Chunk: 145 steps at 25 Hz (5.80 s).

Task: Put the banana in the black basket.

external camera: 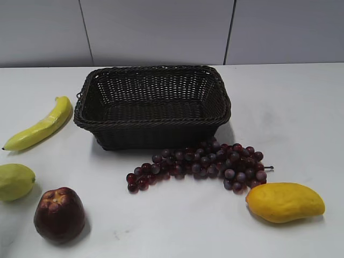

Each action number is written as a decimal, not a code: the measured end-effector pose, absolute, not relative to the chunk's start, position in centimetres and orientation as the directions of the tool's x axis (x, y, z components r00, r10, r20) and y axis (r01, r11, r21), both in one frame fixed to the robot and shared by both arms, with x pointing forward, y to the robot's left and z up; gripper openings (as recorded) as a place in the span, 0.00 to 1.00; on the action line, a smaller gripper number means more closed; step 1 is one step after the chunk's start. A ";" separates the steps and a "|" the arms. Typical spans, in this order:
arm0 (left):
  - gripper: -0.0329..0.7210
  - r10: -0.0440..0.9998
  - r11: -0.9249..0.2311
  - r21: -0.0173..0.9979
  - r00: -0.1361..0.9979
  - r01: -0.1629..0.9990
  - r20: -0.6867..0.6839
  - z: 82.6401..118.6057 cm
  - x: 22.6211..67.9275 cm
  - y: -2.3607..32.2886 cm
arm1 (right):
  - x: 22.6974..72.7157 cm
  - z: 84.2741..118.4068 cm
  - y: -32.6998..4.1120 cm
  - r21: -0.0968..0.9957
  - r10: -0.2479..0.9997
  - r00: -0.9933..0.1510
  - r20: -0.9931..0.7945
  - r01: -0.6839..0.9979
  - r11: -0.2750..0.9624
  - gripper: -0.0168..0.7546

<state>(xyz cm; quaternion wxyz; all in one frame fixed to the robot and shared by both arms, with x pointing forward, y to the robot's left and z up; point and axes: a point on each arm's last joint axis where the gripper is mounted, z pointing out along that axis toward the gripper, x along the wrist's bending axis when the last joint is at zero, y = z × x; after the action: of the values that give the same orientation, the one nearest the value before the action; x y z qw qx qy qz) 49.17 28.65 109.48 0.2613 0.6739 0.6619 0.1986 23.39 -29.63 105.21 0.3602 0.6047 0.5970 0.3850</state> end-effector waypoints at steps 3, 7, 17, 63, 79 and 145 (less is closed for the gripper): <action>0.83 0.995 -0.031 0.584 0.079 0.811 -0.056 109.4 51.9 28.5 | 23.4 105.2 -29.6 0.895 0.999 -0.009 0.036 0.445 -0.028 0.79; 0.83 0.993 -0.071 0.519 0.110 0.852 -0.044 108.2 54.5 28.4 | 23.4 105.2 -29.6 0.895 0.999 -0.009 0.036 0.445 -0.028 0.79; 0.93 0.968 -0.182 0.368 0.232 0.912 -0.098 102.0 59.0 26.6 | 23.4 105.2 -29.6 0.895 0.999 -0.009 0.036 0.445 -0.028 0.79; 0.60 0.947 -0.299 0.298 0.321 0.907 -0.027 89.7 65.4 25.4 | 23.4 105.2 -29.6 0.895 0.999 -0.010 0.035 0.445 -0.027 0.79; 0.60 0.915 -0.354 0.596 0.400 0.721 0.060 104.4 62.2 22.4 | 23.4 105.2 -29.6 0.895 0.999 -0.010 0.035 0.445 -0.027 0.79; 0.83 0.992 -0.079 0.597 0.122 0.798 -0.032 115.8 43.0 29.5 | 23.4 105.2 -29.6 0.895 0.999 -0.010 0.035 0.445 -0.027 0.79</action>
<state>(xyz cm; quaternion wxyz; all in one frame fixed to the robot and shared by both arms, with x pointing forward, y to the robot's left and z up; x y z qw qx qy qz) 43.02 29.53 115.76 0.2458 0.7075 0.6325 0.1974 23.39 -29.63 105.21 0.3603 0.6044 0.5973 0.3848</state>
